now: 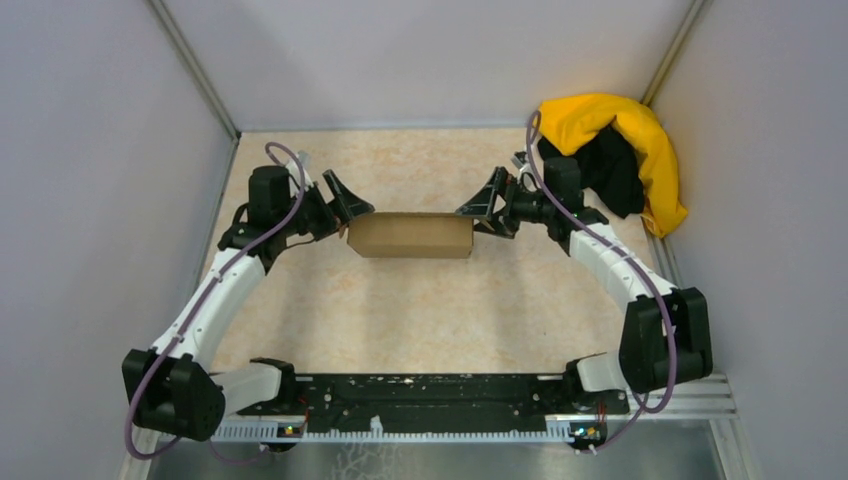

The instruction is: Fold the paper box

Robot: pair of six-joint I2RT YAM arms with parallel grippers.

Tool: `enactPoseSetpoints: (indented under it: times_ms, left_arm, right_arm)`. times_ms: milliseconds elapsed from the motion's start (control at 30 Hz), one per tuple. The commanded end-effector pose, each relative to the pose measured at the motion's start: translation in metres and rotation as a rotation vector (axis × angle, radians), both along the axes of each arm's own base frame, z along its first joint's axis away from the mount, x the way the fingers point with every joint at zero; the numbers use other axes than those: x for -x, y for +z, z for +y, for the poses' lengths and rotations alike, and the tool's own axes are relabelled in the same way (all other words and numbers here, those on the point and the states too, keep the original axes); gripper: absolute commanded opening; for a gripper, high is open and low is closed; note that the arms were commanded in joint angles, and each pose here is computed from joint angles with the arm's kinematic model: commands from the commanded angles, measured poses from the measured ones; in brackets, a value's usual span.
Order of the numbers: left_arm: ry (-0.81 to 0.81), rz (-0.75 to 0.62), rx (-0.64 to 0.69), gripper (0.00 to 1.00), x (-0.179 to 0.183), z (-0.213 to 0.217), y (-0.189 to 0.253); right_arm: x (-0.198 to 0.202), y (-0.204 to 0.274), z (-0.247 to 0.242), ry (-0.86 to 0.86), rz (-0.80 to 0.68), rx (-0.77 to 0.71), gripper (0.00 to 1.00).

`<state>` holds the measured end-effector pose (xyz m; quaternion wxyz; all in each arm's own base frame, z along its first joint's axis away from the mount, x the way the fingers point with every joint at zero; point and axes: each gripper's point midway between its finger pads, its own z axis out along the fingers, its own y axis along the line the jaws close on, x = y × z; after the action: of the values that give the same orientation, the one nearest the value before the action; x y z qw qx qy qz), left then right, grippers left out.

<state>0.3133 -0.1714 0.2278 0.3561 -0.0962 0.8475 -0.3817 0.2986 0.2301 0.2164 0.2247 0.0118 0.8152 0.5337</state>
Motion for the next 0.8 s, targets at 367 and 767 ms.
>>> enactPoseSetpoints:
  times_ms: [367,767]
  left_arm:
    - [-0.098,0.072,0.101,0.99,-0.013,-0.022,-0.018]
    - [-0.090,0.051,0.059,0.99,-0.027,-0.008,-0.023]
  right_arm:
    - [-0.038,0.014,0.014,0.059,-0.032,-0.112,0.99]
    - [-0.055,-0.005,0.002,0.036,-0.009,-0.102,0.99]
